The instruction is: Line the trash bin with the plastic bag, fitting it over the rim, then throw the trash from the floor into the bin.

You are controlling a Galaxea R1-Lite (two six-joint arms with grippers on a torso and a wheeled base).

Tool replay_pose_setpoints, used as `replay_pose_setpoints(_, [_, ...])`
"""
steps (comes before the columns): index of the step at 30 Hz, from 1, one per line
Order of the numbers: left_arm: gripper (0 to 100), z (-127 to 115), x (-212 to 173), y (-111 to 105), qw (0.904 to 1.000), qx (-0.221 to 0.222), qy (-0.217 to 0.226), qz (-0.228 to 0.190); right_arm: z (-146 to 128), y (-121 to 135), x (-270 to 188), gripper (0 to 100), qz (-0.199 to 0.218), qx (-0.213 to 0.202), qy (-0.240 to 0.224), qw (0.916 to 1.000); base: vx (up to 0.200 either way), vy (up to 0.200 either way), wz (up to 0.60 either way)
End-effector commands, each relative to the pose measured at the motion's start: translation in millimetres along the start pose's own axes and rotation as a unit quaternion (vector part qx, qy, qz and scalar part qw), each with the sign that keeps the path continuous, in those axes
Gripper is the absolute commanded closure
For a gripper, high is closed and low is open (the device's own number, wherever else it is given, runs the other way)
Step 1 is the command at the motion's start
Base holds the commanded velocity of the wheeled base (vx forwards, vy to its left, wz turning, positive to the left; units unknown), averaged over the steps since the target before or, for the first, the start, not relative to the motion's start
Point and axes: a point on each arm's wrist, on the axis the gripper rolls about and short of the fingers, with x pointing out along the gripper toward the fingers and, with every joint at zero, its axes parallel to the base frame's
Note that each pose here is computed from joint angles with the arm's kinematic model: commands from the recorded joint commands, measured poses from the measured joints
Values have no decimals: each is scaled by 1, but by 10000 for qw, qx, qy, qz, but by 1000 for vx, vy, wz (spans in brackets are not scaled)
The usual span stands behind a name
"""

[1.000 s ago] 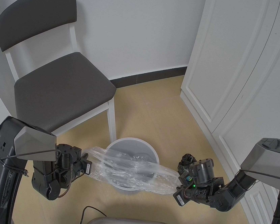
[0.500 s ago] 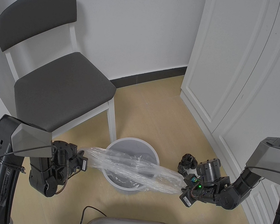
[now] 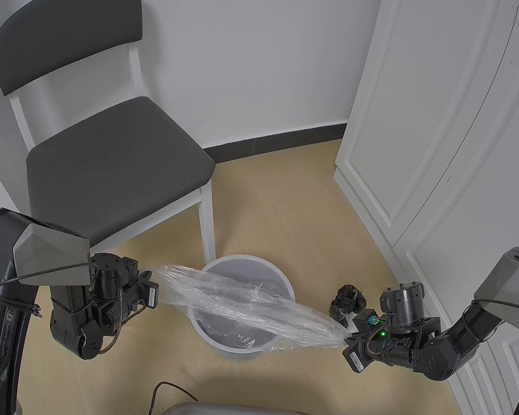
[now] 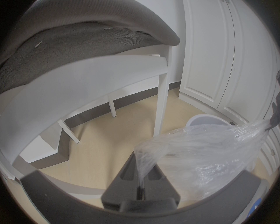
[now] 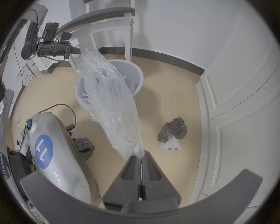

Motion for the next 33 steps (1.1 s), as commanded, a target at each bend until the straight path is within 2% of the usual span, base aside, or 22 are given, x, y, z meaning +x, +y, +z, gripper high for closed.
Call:
replay_pose_setpoints(1, [100, 8, -3, -2, 9999, -21, -114, -28, 7, -1, -9, 100, -40, 5, -170, 9998, 0, 0, 0])
replay_pose_setpoints(5, [100, 15, -2, -12, 9993, -230, -249, -177, 18, -1, -12, 100, -154, 104, -499, 9986, 0, 0, 0])
replay_pose_setpoints(8, [100, 20, 3, -24, 9969, -611, -396, -301, 27, -1, -4, 100, -349, 472, -987, 9934, 0, 0, 0])
replay_pose_setpoints(12, [100, 17, 8, -33, 9959, -712, -408, -372, 38, -4, 7, 100, -680, 776, -1368, 9852, 0, 0, 0])
replay_pose_setpoints(17, [100, 18, 9, -32, 9957, -726, -438, -367, 44, -6, 15, 100, -789, 901, -1460, 9820, 0, 0, 0])
replay_pose_setpoints(22, [100, 21, 12, -31, 9946, -835, -502, -352, 53, 3, 30, 100, -697, 1293, -1782, 9730, 0, 0, 0])
replay_pose_setpoints(28, [100, 19, 11, -33, 9946, -839, -471, -381, 44, 15, 57, 100, -608, 1293, -1679, 9754, 0, 0, 0])
replay_pose_setpoints(33, [100, 7, 18, -44, 9942, -886, -382, -483, 39, 19, 86, 100, -656, 1397, -1844, 9707, 0, 0, 0])
